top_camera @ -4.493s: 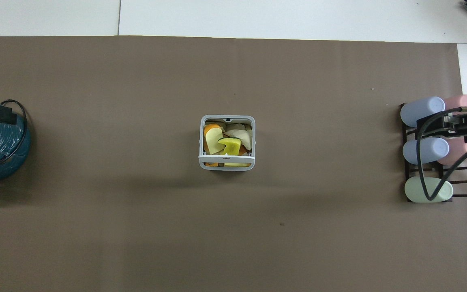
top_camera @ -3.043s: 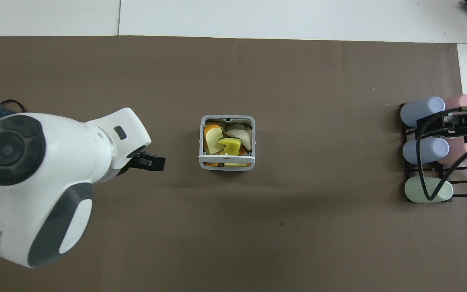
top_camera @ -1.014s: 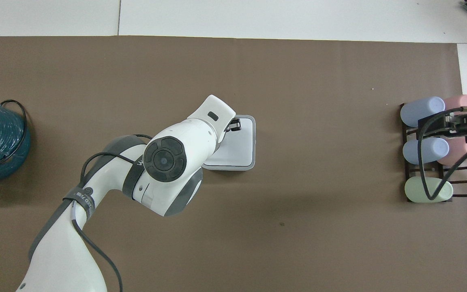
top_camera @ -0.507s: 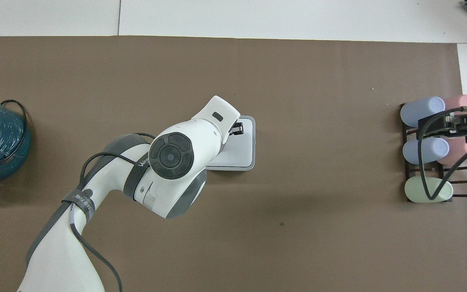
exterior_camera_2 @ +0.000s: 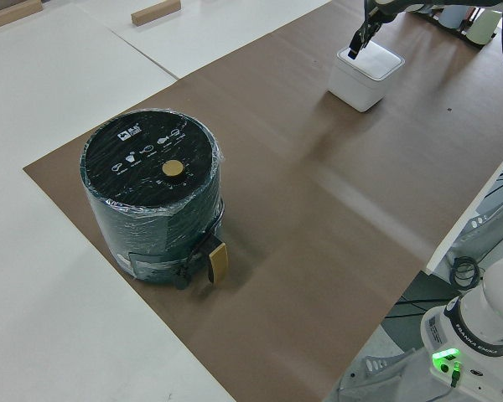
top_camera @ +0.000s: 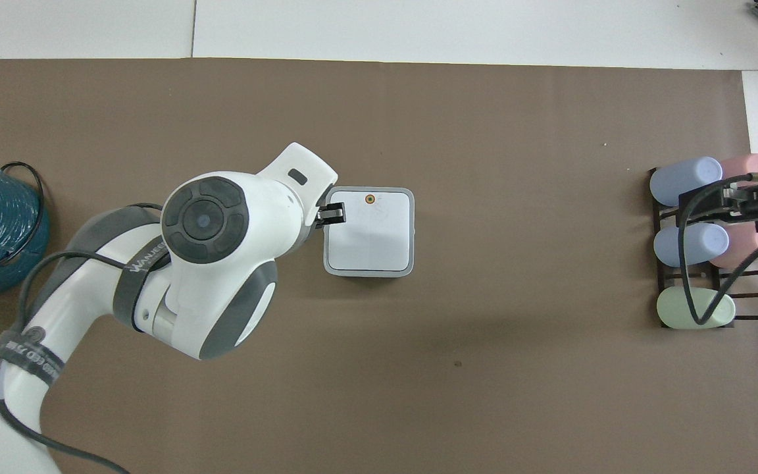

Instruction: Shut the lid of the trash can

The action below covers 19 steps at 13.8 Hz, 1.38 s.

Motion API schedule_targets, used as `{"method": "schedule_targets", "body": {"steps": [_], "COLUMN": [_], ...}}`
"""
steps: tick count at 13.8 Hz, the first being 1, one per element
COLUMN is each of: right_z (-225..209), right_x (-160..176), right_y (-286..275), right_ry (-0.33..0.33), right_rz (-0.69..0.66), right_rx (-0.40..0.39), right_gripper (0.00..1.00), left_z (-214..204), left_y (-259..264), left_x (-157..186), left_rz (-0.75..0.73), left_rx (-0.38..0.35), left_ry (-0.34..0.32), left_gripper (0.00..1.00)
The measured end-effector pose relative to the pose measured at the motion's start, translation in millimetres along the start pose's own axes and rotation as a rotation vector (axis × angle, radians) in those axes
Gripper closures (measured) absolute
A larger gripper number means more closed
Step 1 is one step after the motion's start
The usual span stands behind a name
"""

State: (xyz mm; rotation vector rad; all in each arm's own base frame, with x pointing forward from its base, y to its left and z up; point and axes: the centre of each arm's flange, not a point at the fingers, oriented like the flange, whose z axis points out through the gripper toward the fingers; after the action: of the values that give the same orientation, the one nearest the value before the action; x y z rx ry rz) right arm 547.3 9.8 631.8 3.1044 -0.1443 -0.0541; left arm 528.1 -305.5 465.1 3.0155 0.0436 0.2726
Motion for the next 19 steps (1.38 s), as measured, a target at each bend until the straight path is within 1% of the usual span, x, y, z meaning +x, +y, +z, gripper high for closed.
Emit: {"method": "schedule_targets", "body": {"steps": [1,2,3,6,9,11,13,15,17,19], "right_z": [0.0,0.0,0.0,0.0,0.2,0.2,0.3,0.3,0.3,0.3], "right_x": [0.0,0.0,0.0,0.0,-0.2,-0.2,-0.2,-0.3,-0.3,-0.3], "right_y": [0.0,0.0,0.0,0.0,0.0,0.0,0.0,0.0,0.0,0.0], "right_ry": [0.000,0.000,0.000,0.000,-0.002,-0.002,-0.002,-0.002,-0.002,-0.002], "right_rz": [0.000,0.000,0.000,0.000,0.000,0.000,0.000,0.000,0.000,0.000], "right_rx": [0.000,0.000,0.000,0.000,0.000,0.000,0.000,0.000,0.000,0.000], "right_gripper": [0.00,0.00,0.00,0.00,0.00,0.00,0.00,0.00,0.00,0.00], "left_z": [-6.8,-13.5,-19.9,-40.0,-76.2,-96.3,-117.6,-152.9,-184.9,-195.2], "left_y": [-20.8,-39.5,-58.6,-118.2,-193.3,-231.0,-255.2,-276.0,-288.4,-291.4], "left_x": [6.8,12.8,18.3,35.3,53.8,60.7,67.9,76.1,84.4,89.1], "left_rz": [0.021,0.035,0.049,0.089,0.095,0.070,0.071,0.070,0.067,0.061], "left_rx": [0.016,0.025,0.033,0.053,0.066,0.078,0.089,0.099,0.105,0.107], "left_ry": [-0.013,-0.019,-0.022,-0.024,0.027,0.050,0.049,0.031,0.034,0.005], "left_gripper": [0.20,0.07,0.00,0.00,0.00,0.00,0.00,0.00,0.00,0.00]}}
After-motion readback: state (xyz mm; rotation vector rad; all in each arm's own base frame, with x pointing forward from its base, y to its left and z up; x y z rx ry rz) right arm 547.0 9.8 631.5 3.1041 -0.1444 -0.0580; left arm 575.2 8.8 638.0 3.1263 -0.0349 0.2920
